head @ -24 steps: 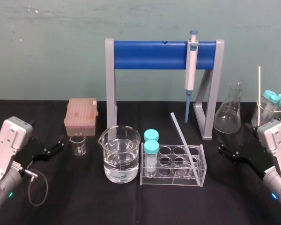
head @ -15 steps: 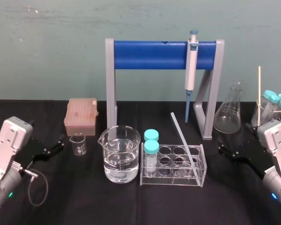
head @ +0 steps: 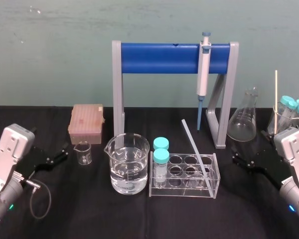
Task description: Pick up the stirring rod with one hand, then place it down.
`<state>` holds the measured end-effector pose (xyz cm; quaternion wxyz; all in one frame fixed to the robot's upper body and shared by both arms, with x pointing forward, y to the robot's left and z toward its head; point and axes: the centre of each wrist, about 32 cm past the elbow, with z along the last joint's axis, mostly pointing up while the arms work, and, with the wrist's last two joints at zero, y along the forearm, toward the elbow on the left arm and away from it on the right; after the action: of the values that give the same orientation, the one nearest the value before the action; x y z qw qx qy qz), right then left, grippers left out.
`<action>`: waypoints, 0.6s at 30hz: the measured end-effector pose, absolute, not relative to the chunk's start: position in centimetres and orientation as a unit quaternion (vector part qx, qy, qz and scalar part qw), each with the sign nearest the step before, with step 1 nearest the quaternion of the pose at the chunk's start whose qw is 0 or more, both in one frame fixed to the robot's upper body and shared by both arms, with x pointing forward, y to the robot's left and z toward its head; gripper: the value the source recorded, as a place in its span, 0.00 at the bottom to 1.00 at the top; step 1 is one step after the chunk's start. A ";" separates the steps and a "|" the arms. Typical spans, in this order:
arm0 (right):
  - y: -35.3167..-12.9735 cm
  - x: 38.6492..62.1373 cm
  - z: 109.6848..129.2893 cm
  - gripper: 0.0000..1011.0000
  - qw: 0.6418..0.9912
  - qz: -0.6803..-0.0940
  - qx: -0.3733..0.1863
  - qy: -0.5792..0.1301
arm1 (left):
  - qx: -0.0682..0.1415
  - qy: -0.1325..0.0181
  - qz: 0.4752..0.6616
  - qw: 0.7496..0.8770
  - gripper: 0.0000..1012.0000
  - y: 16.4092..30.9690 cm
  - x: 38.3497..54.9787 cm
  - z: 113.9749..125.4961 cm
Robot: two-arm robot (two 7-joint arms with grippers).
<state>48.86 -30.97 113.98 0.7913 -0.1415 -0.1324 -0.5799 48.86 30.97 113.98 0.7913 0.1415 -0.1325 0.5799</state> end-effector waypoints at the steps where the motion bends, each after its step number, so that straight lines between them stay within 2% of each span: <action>1: -31.0 48.9 114.0 0.99 0.791 -0.580 -0.141 -0.132 | 0.141 -0.132 0.580 0.791 0.99 31.0 48.9 114.0; 18: -31.0 48.9 114.0 0.99 0.791 -0.580 -0.141 -0.132 | 0.142 -0.132 0.580 0.791 0.99 31.0 48.9 114.0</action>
<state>48.86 -30.97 113.98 0.7913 -0.1415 -0.1324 -0.5799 48.86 30.97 113.98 0.7913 0.1415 -0.1324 0.5799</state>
